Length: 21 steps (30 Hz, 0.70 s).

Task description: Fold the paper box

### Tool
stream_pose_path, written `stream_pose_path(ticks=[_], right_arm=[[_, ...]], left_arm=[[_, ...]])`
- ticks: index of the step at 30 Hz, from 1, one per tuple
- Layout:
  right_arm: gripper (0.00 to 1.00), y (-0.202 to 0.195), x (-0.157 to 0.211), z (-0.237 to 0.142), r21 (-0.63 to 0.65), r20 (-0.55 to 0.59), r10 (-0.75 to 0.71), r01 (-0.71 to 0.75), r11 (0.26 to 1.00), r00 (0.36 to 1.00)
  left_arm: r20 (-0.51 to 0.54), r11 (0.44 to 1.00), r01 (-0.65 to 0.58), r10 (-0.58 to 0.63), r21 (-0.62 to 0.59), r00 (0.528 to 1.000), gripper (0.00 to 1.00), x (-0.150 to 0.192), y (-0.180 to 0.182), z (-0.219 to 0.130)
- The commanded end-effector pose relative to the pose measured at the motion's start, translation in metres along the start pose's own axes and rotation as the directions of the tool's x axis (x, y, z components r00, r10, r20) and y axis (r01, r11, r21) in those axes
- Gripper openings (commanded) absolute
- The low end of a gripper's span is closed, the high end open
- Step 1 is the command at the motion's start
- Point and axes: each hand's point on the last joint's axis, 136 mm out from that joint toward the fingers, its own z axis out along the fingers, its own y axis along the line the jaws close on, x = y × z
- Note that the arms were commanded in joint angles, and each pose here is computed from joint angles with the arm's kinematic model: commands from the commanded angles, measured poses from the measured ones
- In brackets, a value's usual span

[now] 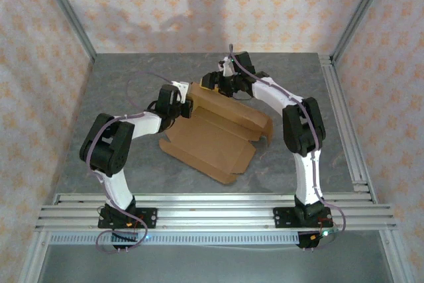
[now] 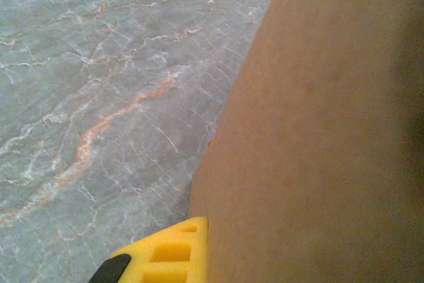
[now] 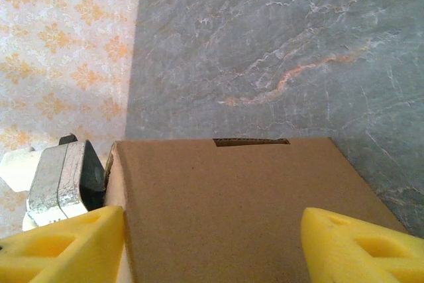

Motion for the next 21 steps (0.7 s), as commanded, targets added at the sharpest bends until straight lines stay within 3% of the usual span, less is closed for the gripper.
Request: stream_pose_path(ticks=[1,6,11,17,21], right_arm=[[0.68,-0.013,-0.02,-0.018,0.056,0.096,0.028,-0.033,0.998,0.995],[0.68,-0.038,-0.028,-0.023,0.134,0.106,0.042,-0.056,0.989,0.993],[0.68,-0.04,-0.026,-0.016,0.122,0.063,0.041,-0.048,0.991,0.997],[0.68,-0.036,-0.003,-0.002,0.102,-0.07,-0.006,0.014,0.995,0.997],[0.67,-0.021,0.02,0.004,0.069,-0.164,-0.071,0.083,0.994,0.984]], left_arm=[[0.043,0.998,-0.037,0.035,0.051,0.998,0.0,-0.009,-0.013,-0.015],[0.079,0.993,-0.058,0.05,0.105,0.996,0.0,-0.016,-0.024,-0.025],[0.073,0.992,-0.068,0.06,0.106,0.995,0.0,-0.016,-0.025,-0.028],[0.105,0.991,-0.067,0.055,0.118,0.993,0.0,-0.02,-0.028,-0.036],[0.121,0.998,0.003,-0.011,0.065,0.993,0.0,-0.03,-0.019,-0.035]])
